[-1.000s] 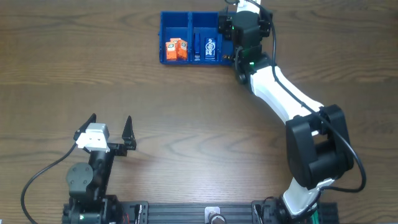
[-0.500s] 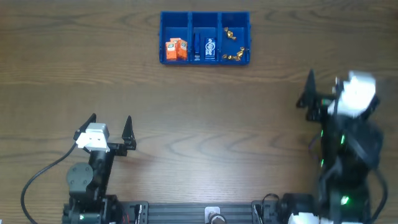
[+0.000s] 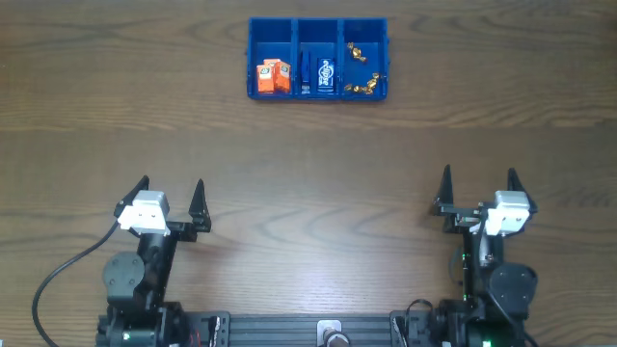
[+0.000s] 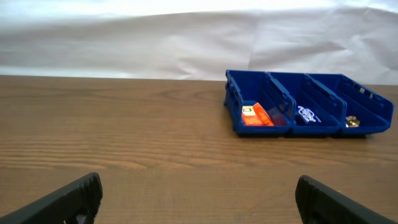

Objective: Sort Candies Into Trays

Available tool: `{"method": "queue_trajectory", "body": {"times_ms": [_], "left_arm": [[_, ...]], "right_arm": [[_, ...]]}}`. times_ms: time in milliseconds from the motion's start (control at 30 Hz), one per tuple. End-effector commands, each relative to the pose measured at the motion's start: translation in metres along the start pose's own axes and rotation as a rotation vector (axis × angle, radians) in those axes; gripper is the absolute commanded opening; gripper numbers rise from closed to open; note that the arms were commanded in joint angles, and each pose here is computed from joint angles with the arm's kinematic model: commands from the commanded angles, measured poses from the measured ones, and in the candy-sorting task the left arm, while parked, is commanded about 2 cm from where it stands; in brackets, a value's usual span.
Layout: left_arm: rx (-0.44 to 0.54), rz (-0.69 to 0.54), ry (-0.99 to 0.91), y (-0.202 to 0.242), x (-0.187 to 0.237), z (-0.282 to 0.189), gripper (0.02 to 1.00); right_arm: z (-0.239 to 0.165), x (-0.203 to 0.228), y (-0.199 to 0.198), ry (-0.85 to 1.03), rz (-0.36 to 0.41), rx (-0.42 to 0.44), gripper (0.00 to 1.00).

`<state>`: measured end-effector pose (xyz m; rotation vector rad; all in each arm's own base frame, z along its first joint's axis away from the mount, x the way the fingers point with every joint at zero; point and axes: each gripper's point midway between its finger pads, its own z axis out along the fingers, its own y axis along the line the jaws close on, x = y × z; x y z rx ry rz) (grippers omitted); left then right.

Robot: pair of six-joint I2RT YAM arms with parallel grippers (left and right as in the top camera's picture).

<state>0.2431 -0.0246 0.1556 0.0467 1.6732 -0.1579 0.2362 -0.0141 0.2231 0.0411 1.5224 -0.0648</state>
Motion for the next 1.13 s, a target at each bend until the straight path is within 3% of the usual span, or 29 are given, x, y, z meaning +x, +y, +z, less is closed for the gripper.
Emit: {"method": "queue_trajectory", "body": {"times_ms": [33,200,1133], "left_arm": [[0.018,0.005,0.045,-0.002,0.017,0.001,0.998],[0.018,0.005,0.045,-0.002,0.017,0.001,0.998],[0.018,0.005,0.045,-0.002,0.017,0.001,0.998]], "right_arm": [[0.007,0.035,0.012,0.012,0.015,-0.048,1.0],[0.006,0.066,0.013,0.123,0.01,-0.051,1.0],[0.006,0.067,0.013,0.124,0.01,-0.051,1.0]]}}
